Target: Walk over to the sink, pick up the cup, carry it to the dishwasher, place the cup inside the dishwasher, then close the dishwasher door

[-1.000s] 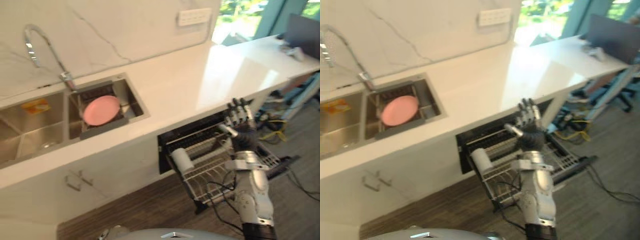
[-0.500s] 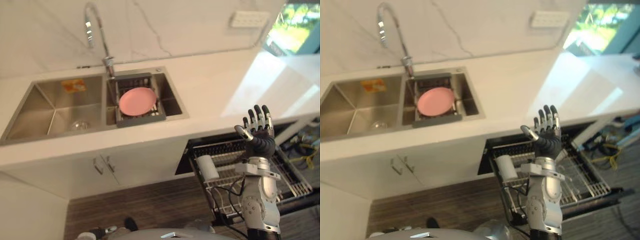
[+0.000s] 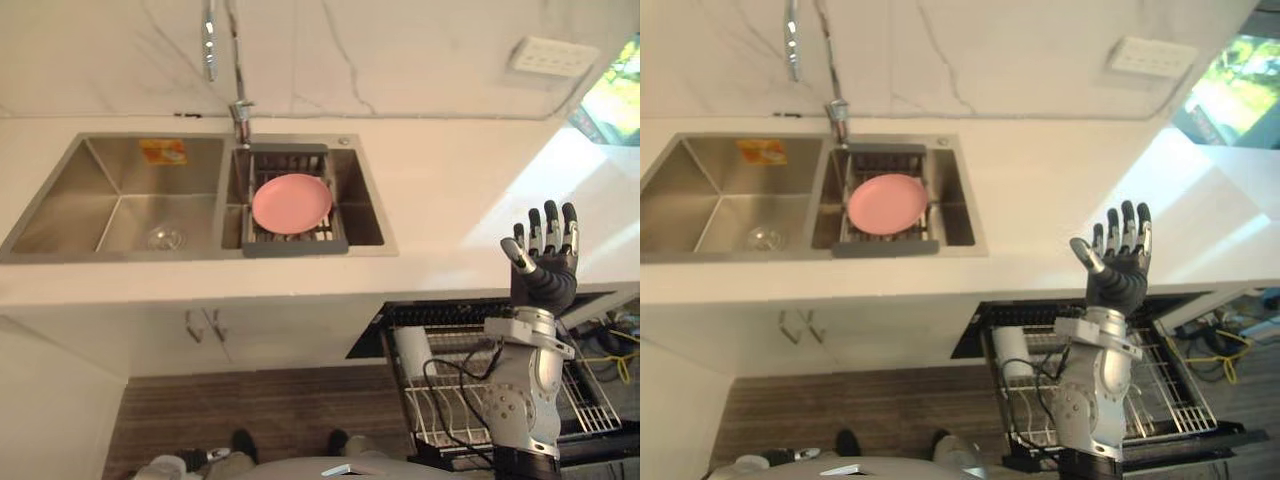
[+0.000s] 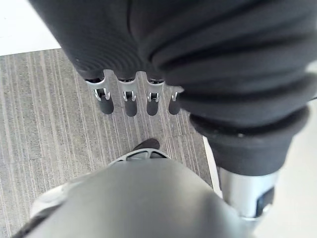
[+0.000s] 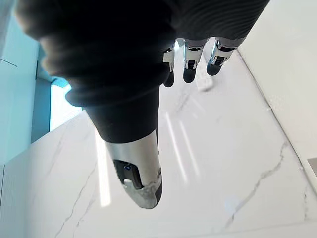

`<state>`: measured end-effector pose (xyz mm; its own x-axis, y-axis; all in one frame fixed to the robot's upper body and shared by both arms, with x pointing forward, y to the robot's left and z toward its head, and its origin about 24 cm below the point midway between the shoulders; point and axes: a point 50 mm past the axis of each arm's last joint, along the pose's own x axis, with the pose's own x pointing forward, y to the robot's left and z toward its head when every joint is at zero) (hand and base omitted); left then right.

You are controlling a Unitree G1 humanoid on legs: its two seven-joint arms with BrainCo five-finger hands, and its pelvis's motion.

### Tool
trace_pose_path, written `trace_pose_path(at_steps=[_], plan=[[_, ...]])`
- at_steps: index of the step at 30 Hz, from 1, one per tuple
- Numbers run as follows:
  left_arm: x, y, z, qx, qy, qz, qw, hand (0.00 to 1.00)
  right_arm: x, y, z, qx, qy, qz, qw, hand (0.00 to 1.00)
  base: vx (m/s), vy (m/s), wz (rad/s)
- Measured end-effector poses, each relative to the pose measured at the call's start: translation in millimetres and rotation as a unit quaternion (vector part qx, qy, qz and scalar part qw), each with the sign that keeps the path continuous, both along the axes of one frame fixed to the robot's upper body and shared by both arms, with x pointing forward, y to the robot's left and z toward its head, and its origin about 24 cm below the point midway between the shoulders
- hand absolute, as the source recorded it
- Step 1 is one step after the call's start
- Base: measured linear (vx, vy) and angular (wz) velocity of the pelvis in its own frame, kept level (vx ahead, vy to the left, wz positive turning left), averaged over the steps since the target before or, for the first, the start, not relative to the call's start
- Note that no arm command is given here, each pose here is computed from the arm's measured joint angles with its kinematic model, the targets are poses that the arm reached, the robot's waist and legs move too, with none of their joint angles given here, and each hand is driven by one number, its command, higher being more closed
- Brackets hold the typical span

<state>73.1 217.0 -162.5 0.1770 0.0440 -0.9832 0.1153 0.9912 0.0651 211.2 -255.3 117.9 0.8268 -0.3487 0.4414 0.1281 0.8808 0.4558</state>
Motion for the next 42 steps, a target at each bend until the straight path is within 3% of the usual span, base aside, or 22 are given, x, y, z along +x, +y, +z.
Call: trace_pose_path(at_steps=[2,3,9,14,19,21,24,30,38,42], plan=[[-0.4,0.0,0.0,-0.005,0.002,0.001,1.0,0.0,0.2,0.3,-0.5,-0.002,0.001,0.005,1.0,0.0,0.05,0.009,-0.24],[-18.1,5.5,-0.8,-0.033,0.027,0.015,0.999,0.0,-1.1,4.7,-6.6,-0.015,0.015,0.038,0.999,0.0,0.01,0.006,-0.06],[-19.4,5.8,-1.1,-0.034,0.029,0.02,0.999,0.0,-0.7,5.7,-7.0,-0.014,0.016,0.04,0.999,0.0,0.0,0.0,0.0],[-24.9,7.7,-1.6,-0.042,0.045,0.074,0.995,0.0,-0.5,11.2,-15.0,0.009,0.031,0.049,0.998,0.0,0.01,0.003,0.28],[-40.1,10.5,-2.7,-0.042,0.055,0.227,0.971,0.0,0.8,9.8,-19.7,0.026,0.068,0.009,0.997,0.0,0.0,-0.002,0.36],[-55.9,8.4,-3.8,-0.048,0.061,0.335,0.939,0.0,1.6,8.8,-22.4,0.029,0.097,-0.016,0.995,0.0,0.01,-0.002,0.34],[-64.6,3.5,-5.4,-0.055,0.067,0.407,0.909,0.0,1.8,10.9,-25.5,0.044,0.108,-0.02,0.993,0.0,0.04,0.002,0.19],[-57.6,-12.9,-8.0,-0.079,0.044,0.418,0.904,0.0,5.5,28.6,-19.7,0.038,0.102,0.002,0.994,0.0,0.0,0.049,0.14],[-71.8,-19.1,-9.6,-0.106,0.047,0.416,0.902,0.0,9.9,22.3,-0.2,-0.002,0.059,-0.053,0.997,0.0,0.03,0.079,-0.14],[-69.5,-15.1,-9.9,-0.104,0.042,0.369,0.923,0.0,4.9,14.8,-1.9,0.002,0.063,-0.084,0.994,0.0,0.1,0.102,-0.12]])
